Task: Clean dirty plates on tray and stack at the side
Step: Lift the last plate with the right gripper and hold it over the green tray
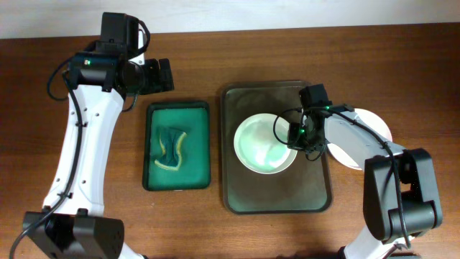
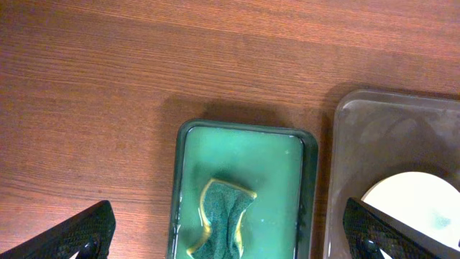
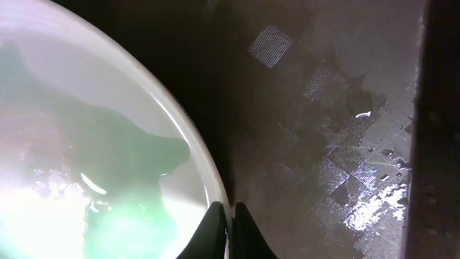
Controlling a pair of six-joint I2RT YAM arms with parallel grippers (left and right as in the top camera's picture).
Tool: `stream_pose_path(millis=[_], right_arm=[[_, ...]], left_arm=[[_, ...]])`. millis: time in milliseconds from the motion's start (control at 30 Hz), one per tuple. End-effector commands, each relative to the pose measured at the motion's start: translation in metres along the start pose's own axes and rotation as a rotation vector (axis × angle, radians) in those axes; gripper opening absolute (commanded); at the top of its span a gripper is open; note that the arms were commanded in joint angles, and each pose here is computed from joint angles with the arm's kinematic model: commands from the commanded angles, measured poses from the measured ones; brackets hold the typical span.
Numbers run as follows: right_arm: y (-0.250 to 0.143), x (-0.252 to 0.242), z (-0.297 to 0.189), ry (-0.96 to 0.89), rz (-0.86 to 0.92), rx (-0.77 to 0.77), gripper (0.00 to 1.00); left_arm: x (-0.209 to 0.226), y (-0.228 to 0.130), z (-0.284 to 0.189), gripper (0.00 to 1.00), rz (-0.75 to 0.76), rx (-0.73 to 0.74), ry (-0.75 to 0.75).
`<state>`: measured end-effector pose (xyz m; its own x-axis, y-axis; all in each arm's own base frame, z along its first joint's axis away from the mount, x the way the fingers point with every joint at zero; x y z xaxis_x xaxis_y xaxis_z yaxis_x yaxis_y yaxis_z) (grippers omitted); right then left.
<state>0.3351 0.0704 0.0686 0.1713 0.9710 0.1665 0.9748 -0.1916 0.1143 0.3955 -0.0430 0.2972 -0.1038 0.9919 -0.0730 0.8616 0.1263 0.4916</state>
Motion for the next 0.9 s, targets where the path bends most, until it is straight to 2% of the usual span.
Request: stream_pose_path(millis=[0, 100, 300, 533, 633, 867], right_arm=[[0.007, 0.005, -0.018, -0.001, 0.01, -0.01, 0.04], [0.018, 0.016, -0.057, 0.048, 0.0, -0.072, 0.04], [0.01, 0.032, -0.093, 0.18, -0.019, -0.104, 0.04], [-0.005, 0.071, -0.099, 0.226, -0.056, -0.116, 0.04], [-0.013, 0.099, -0.097, 0.17, -0.083, -0.188, 0.04], [-0.048, 0.176, -0.105, 0.068, -0.296, -0.469, 0.04]], left_arm=[[0.0, 0.003, -0.007, 0.99, -0.008, -0.019, -0.011], [0.0, 0.003, -0.007, 0.99, -0.008, -0.019, -0.011], [0.0, 0.003, -0.007, 1.0, -0.008, -0.019, -0.011], [0.0, 0.003, -0.007, 0.99, -0.008, -0.019, -0.011], [0.0, 0.003, -0.007, 0.99, -0.008, -0.019, -0.011], [0.0, 0.003, -0.007, 0.99, -0.008, -0.019, -0.011]])
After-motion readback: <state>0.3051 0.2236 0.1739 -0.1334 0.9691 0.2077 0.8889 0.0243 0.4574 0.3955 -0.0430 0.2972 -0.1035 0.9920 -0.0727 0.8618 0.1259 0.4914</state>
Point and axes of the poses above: each gripper's point midway between its finger pads, its own z axis out along the fingers, its own x axis along the line the jaws close on, y = z × x, the point moved 6 cm from there along -z, back along the fingers
